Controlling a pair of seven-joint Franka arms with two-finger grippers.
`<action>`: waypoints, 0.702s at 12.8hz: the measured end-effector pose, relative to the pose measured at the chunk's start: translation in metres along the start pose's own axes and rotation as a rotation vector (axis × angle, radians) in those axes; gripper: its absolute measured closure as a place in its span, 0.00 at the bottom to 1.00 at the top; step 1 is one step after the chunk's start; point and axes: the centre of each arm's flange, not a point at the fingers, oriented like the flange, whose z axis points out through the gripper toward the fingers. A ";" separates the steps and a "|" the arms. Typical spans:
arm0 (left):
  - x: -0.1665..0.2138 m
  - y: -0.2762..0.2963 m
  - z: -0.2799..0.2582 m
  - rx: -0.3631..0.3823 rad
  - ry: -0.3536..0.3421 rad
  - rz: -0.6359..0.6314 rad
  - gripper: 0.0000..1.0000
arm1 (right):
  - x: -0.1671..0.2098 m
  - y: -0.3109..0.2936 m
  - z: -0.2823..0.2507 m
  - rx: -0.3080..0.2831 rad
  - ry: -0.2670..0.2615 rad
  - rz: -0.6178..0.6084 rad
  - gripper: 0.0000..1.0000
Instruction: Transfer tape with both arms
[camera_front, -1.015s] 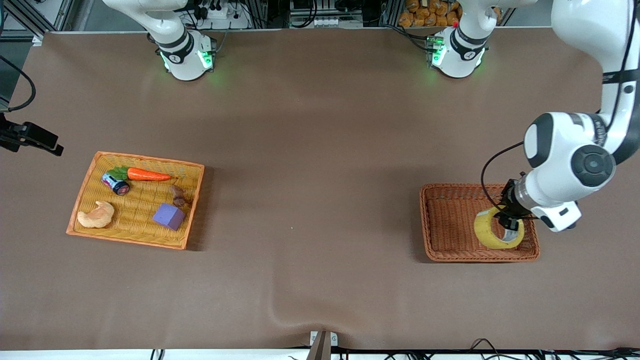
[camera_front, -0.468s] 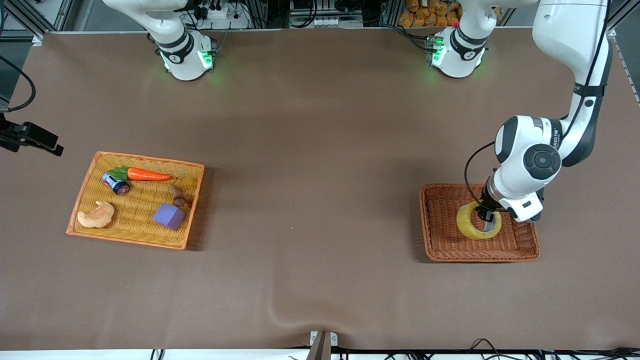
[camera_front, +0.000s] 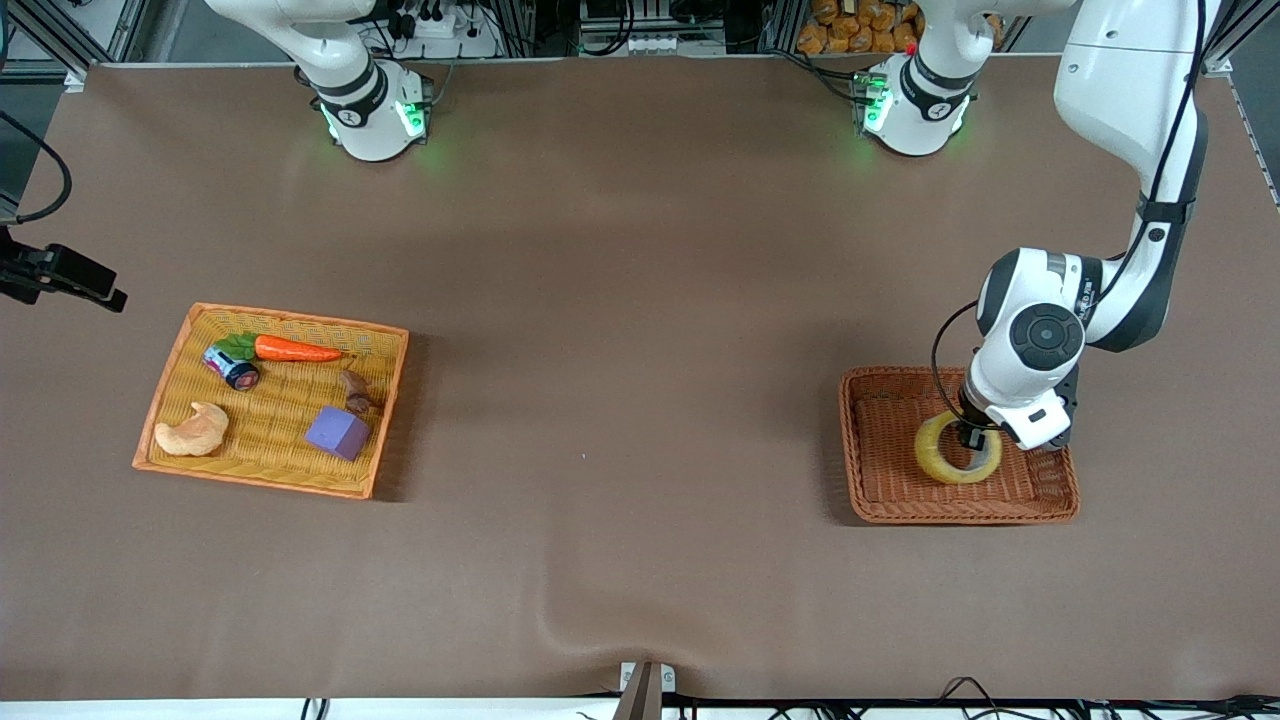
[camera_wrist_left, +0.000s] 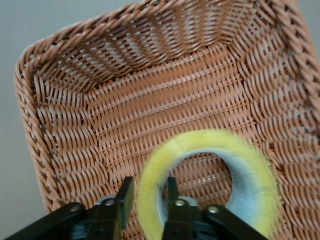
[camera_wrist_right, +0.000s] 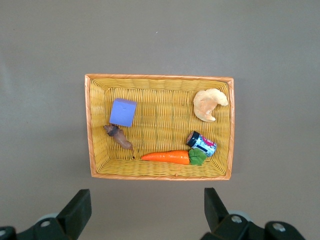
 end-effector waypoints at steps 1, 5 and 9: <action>0.002 0.002 -0.006 -0.011 0.007 0.008 0.50 | 0.000 0.000 0.000 0.000 0.000 0.000 0.00; 0.036 0.002 -0.059 -0.058 0.038 0.095 0.05 | 0.000 0.000 0.000 0.000 0.000 0.000 0.00; 0.068 -0.012 -0.124 -0.117 0.048 0.270 0.00 | 0.000 0.000 0.000 0.000 0.000 0.000 0.00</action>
